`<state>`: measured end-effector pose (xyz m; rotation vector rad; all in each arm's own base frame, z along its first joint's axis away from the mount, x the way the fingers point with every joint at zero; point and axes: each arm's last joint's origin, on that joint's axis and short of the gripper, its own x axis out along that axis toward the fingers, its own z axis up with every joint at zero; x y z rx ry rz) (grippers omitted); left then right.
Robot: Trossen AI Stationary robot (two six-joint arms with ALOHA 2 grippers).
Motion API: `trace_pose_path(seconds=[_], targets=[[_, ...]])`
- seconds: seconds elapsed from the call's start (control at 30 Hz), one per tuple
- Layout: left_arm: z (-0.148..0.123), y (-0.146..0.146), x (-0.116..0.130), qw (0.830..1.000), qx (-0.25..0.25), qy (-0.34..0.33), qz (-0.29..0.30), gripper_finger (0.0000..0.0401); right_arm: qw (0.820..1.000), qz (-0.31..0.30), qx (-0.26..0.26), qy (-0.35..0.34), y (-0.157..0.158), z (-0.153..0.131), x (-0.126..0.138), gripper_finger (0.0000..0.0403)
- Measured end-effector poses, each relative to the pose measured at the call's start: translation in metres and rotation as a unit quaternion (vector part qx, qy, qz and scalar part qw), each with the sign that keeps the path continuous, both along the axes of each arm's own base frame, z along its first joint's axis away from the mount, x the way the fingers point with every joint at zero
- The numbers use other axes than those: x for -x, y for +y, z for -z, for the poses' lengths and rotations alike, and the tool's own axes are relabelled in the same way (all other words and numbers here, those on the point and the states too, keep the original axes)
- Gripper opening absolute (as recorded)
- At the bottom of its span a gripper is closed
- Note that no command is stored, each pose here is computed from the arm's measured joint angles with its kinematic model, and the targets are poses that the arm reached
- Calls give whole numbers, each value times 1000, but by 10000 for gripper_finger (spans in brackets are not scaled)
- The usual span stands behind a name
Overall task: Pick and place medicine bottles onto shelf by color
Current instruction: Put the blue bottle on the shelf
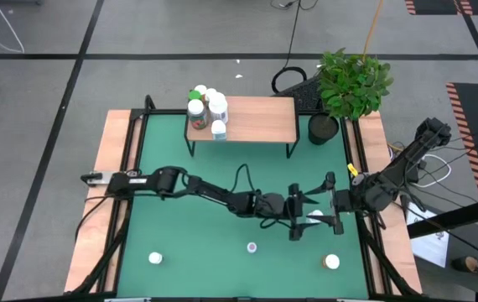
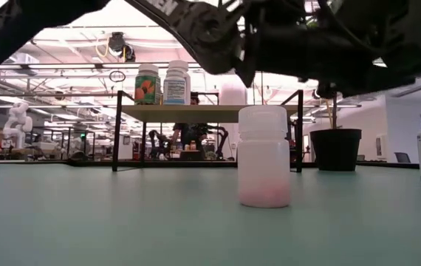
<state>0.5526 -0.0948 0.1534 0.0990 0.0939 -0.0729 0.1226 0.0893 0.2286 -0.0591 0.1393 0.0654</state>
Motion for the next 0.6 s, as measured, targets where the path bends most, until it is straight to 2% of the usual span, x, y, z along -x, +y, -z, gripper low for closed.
trace_pose_path(seconds=[0.2, 0.4, 0.6], targets=[[13, 0, -15, 1000, 27, -6, 13, 324, 1000, 0, -2, 0, 0, 0, 0, 312], [30, -2, -19, 999, 28, 8, 14, 322, 1000, 0, -3, 0, 0, 0, 0, 312], [34, -1, -19, 999, 27, 34, 12, 293, 1000, 0, -3, 0, 0, 0, 0, 312]])
